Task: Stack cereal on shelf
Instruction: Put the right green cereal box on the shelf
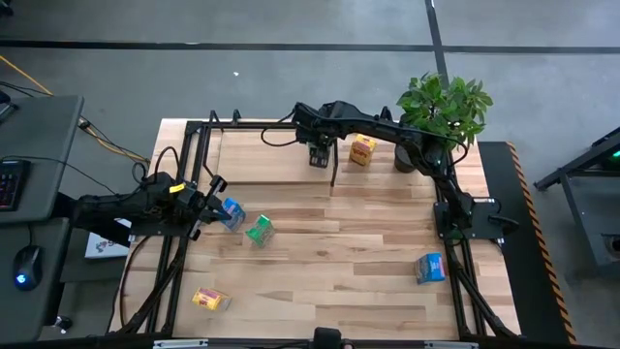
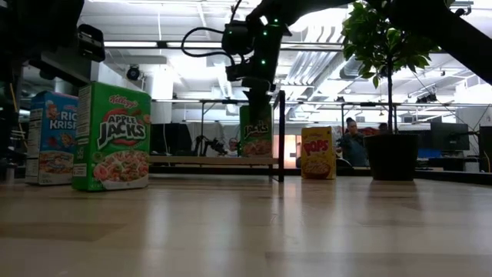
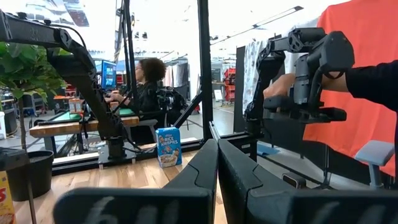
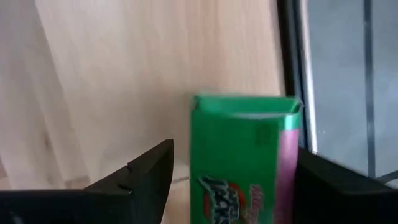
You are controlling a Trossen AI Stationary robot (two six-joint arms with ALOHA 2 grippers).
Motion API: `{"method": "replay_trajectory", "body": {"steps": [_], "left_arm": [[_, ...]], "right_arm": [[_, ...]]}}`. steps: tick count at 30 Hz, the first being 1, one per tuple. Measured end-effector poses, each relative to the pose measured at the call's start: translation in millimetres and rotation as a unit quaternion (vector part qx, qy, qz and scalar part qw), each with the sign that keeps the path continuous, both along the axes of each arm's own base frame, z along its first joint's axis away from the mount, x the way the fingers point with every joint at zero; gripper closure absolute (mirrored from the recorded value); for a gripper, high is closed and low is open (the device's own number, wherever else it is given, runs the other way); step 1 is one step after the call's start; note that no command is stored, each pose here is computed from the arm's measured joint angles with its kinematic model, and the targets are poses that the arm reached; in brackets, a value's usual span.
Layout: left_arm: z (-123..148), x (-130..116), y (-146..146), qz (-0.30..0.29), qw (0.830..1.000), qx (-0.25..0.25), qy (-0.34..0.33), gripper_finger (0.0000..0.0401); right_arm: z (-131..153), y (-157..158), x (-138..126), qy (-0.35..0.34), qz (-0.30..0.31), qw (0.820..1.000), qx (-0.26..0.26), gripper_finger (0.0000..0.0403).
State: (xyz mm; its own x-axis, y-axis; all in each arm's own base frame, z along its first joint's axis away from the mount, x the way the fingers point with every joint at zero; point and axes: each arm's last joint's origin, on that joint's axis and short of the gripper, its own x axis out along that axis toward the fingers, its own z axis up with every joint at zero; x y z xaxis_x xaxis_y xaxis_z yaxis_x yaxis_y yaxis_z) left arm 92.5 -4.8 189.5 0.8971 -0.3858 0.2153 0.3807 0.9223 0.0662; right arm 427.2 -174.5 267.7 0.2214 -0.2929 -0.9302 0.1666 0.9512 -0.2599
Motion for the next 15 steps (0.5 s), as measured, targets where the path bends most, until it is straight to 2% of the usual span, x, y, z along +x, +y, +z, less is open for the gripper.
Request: {"method": "replay_trajectory", "body": {"steps": [15], "left_arm": [[0.0, 0.0, 0.0, 0.0, 1.0, 0.0, 0.0, 0.0398]], "right_arm": [[40.7, -11.3, -3.8, -0.056, -0.015, 0.998, -0.024, 0.0158]]}}
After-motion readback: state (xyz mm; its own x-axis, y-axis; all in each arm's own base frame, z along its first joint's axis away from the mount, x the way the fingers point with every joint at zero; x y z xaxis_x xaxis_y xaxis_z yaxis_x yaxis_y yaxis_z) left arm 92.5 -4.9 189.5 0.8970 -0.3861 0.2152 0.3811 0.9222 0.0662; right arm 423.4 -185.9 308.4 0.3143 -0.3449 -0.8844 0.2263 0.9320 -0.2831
